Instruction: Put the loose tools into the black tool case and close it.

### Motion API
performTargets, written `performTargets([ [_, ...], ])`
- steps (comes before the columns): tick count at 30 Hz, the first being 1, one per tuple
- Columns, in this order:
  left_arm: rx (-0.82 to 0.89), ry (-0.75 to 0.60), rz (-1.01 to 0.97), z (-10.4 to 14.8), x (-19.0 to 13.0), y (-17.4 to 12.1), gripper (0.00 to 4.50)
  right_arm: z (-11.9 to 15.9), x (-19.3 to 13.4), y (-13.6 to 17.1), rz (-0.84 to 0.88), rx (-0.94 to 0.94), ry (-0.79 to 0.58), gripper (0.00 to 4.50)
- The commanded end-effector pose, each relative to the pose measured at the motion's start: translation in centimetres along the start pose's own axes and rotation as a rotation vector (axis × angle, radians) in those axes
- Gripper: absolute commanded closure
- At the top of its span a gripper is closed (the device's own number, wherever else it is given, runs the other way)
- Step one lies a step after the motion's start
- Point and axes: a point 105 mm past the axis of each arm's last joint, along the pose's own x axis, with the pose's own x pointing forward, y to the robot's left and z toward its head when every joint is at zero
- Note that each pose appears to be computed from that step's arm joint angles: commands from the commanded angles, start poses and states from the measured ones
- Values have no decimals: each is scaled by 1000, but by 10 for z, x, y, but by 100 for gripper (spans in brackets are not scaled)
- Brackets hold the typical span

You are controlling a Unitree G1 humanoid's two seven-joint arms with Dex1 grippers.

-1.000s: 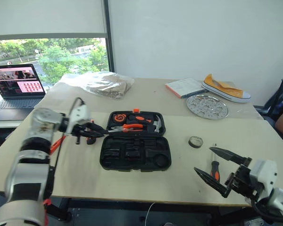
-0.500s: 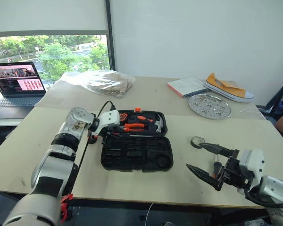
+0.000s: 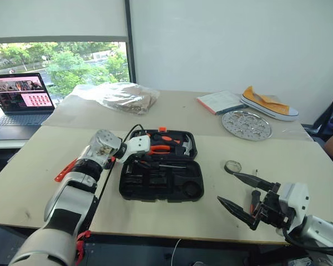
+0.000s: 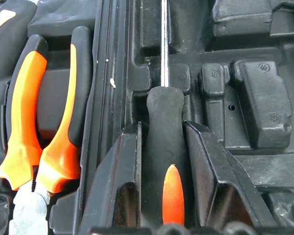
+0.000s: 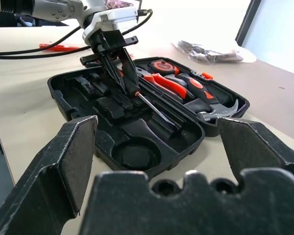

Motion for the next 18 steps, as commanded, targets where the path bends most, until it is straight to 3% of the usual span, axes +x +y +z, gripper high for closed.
performTargets([
  [1,15,58,29,-4,-8,5,364,13,0,3,0,-47,-40,0],
  [11,-38,109,16,-18,-13,0,364,10,1,4,6,-34,-45,0],
  [16,-32,59,5,-13,-6,-3,364,10,3,2,9,-36,-47,0],
  [18,-27,23,20,-9,-5,-2,264,10,3,2,10,-35,-47,0],
])
